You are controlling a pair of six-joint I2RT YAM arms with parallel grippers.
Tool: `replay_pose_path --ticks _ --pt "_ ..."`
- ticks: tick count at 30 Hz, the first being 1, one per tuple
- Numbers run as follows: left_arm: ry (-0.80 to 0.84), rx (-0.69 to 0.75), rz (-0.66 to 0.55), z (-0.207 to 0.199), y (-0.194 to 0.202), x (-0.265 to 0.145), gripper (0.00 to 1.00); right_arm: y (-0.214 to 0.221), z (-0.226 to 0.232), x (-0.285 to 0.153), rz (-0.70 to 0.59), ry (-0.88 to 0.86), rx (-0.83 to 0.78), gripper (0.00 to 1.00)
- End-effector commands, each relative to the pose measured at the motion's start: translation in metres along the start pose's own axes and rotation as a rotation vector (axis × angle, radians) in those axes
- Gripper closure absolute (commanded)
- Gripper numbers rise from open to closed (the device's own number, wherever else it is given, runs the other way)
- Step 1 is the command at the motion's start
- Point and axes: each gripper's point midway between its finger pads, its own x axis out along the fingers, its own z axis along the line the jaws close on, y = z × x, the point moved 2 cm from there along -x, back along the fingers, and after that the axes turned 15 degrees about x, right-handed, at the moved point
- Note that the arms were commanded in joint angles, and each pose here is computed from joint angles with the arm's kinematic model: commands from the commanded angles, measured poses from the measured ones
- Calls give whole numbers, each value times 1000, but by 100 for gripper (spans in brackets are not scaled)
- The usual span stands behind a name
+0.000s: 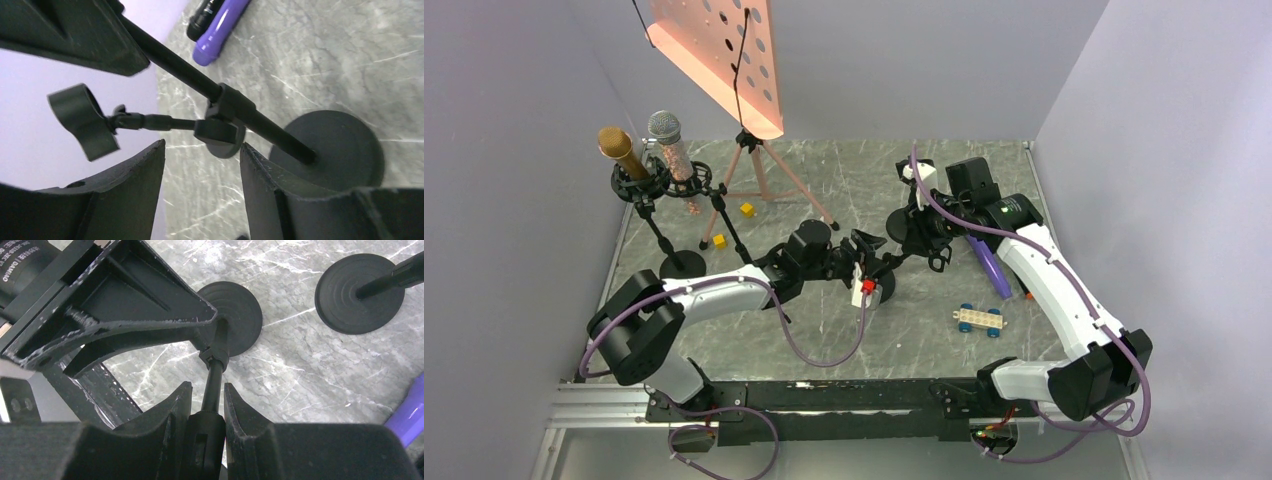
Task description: Remove the microphone from the stand
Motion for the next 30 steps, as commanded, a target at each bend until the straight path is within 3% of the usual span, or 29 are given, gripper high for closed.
replay_pose_path --ticks 1,12,23,26,30 --pt "-92 190 -47 32 -12 7 40 -18 11 -4 -70 -45 -22 100" --pt "-21 254 -122 19 -21 12 48 -20 10 -2 -60 -46 -27 100" --pt "17 245 -108 13 -15 17 78 -22 10 -1 -55 -48 -20 100" --pt "4 166 -71 20 -11 16 84 -23 11 -5 -56 -48 -23 100" --pt "60 -233 -46 35 -9 17 90 -25 13 -11 -42 -43 -48 100"
